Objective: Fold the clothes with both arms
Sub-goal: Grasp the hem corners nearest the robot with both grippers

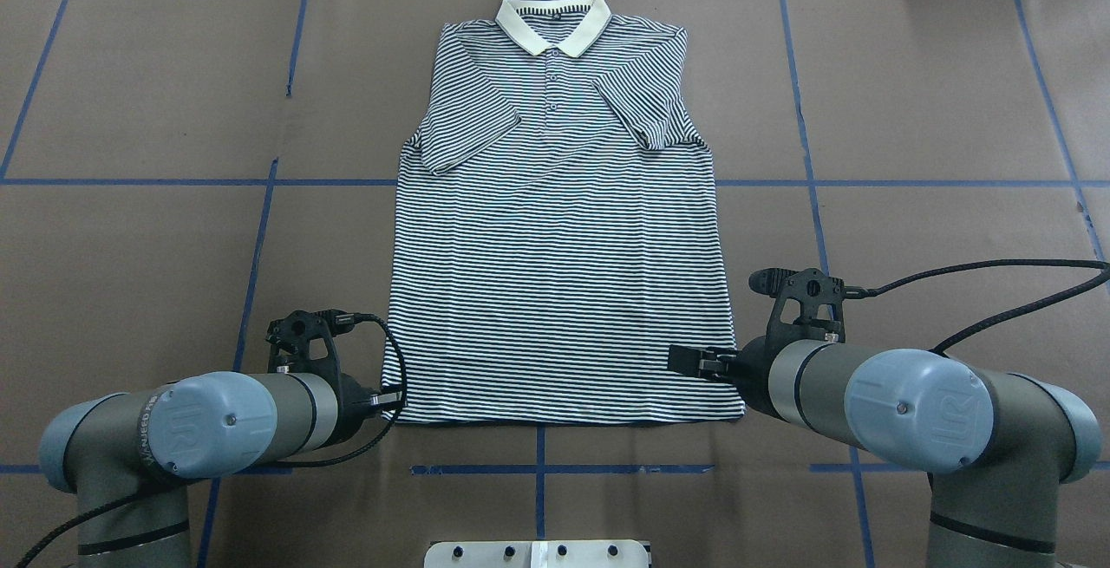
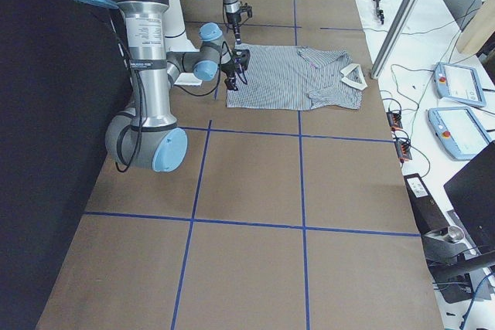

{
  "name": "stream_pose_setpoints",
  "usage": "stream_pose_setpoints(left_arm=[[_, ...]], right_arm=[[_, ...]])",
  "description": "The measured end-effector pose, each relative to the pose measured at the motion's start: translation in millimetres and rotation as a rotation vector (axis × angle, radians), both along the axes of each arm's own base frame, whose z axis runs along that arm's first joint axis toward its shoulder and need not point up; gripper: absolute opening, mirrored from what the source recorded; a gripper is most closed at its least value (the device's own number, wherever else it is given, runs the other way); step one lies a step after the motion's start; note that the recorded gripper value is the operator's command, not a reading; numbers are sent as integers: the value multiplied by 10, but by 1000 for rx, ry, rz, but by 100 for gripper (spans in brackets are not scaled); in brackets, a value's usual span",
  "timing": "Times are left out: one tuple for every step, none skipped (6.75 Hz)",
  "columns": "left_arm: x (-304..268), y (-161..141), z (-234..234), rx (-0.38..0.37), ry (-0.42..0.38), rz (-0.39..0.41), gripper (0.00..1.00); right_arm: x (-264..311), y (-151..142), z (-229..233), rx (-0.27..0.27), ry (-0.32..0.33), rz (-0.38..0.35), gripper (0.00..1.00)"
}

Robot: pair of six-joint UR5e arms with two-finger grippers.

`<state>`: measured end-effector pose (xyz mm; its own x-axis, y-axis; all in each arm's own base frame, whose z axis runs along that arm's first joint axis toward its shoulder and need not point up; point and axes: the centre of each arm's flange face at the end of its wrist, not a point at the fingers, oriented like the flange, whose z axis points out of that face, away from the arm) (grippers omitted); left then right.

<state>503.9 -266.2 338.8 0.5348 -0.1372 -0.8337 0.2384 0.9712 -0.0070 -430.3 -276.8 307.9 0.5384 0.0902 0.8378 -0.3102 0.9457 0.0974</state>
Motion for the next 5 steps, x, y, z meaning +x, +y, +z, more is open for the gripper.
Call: stream_pose_setpoints(left_arm=[[-1, -1, 1, 1, 0, 0, 0], [0, -1, 1, 1, 0, 0, 0], [0, -1, 0, 2, 0, -1, 0], [0, -2, -5, 2, 0, -1, 0], [0, -2, -12, 4, 1, -3, 0]], right_arm=[[22, -55, 7, 31, 14, -2, 100], [23, -73, 8, 85, 37, -36, 100], [7, -77, -2, 136, 57, -71, 100], [-16, -90, -42, 161, 60, -82, 100], [-22, -137, -133, 169, 45, -70, 100]])
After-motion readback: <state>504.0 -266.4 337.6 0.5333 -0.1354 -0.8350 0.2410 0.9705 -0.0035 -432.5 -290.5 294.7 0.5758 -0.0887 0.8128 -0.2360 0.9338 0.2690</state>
